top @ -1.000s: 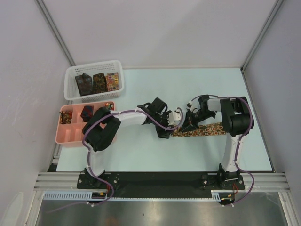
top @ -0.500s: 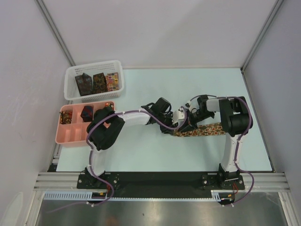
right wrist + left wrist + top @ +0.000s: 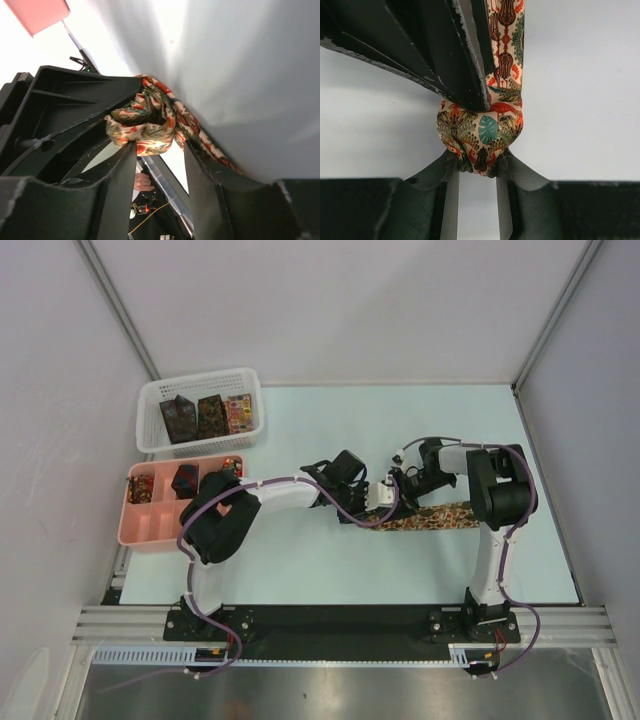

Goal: Roll the ties
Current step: Roll the tie at the center of the board.

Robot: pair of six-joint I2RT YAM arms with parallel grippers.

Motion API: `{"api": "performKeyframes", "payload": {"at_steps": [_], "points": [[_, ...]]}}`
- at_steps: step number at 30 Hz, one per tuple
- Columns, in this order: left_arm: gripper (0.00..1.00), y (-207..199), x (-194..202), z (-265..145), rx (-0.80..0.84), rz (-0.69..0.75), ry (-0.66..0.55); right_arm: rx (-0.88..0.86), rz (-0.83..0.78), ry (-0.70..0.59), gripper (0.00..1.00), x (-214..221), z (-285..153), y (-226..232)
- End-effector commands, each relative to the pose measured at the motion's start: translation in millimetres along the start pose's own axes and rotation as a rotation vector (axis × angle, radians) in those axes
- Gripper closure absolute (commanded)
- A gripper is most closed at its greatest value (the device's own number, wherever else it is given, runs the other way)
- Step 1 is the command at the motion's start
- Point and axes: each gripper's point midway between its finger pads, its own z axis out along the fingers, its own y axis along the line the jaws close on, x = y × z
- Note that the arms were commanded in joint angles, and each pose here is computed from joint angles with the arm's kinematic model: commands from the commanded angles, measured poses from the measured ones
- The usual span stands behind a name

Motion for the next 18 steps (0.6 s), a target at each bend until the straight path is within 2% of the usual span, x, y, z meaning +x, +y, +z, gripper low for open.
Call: {"api": "performKeyframes", "payload": {"at_steps": [1, 9, 18], "points": [[0.80, -14.5, 35.5, -4.6, 0.047, -0.030, 0.165, -0.016, -0.092, -0.019, 0.52, -2.3, -4.2, 24.0], [0.79, -14.0, 33.1, -1.3, 0.057, -0.033, 0.172, -0.056, -0.088, -0.033, 0.53, -8.4, 0.8, 38.0], [0.79, -16.5, 34.8, 1.3, 0.067, -0.039, 0.173, -0.099, -0.090, -0.044, 0.54, -0.1, -15.3, 54.7]]}}
